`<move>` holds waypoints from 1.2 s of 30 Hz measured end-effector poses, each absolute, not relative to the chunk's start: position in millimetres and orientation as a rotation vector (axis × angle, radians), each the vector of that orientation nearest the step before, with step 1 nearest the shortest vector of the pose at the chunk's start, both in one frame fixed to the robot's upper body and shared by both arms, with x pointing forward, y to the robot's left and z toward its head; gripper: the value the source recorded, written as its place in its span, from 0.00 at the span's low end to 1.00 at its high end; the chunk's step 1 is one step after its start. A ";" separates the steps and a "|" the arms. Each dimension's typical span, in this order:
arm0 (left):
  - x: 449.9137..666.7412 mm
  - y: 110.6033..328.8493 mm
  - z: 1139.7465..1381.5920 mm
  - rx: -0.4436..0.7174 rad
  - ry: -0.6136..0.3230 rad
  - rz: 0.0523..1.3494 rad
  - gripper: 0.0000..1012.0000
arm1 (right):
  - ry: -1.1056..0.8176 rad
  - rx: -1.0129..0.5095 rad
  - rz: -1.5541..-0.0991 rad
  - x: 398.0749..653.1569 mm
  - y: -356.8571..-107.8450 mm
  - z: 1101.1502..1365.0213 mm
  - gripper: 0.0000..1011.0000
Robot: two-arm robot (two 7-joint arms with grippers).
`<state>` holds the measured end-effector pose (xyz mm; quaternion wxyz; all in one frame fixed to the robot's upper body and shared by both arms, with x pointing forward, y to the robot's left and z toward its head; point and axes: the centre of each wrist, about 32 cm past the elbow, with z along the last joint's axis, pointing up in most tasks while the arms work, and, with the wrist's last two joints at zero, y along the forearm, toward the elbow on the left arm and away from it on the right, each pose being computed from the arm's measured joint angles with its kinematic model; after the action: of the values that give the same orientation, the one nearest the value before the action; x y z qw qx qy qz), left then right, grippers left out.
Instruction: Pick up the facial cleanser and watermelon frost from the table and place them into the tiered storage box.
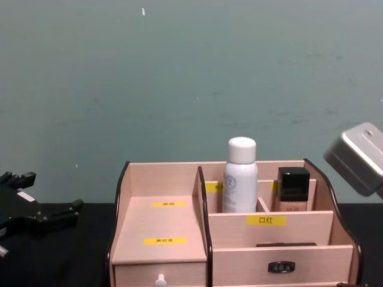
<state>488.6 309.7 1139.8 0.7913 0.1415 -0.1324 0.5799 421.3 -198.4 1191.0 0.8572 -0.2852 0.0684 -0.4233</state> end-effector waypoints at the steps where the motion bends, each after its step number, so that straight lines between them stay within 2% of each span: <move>1: 488.6 309.7 1139.8 0.304 -0.285 1.248 0.99 | 0.144 -0.599 -0.889 421.3 -198.4 1191.0 0.95; 6: 488.6 309.7 1139.8 0.304 -0.285 1.248 0.99 | 0.145 -0.599 -0.889 421.1 -198.5 1191.0 0.83; 7: 488.6 309.7 1139.8 0.304 -0.285 1.248 0.99 | 0.145 -0.599 -0.889 421.1 -198.5 1191.0 0.78; 11: 488.6 309.7 1139.8 0.304 -0.285 1.248 0.99 | 0.146 -0.598 -0.889 421.1 -198.5 1191.1 0.72; 30: 488.6 309.7 1139.8 0.304 -0.285 1.248 0.99 | 0.148 -0.596 -0.890 420.7 -200.1 1191.5 0.72; 36: 488.6 309.7 1139.8 0.304 -0.285 1.248 0.99 | 0.123 -0.577 -0.884 418.3 -206.0 1200.3 0.72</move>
<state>488.6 309.7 1139.8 0.7913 0.1415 -0.1325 0.5799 418.3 -206.0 1200.3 0.8621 -0.2752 0.0585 -0.4214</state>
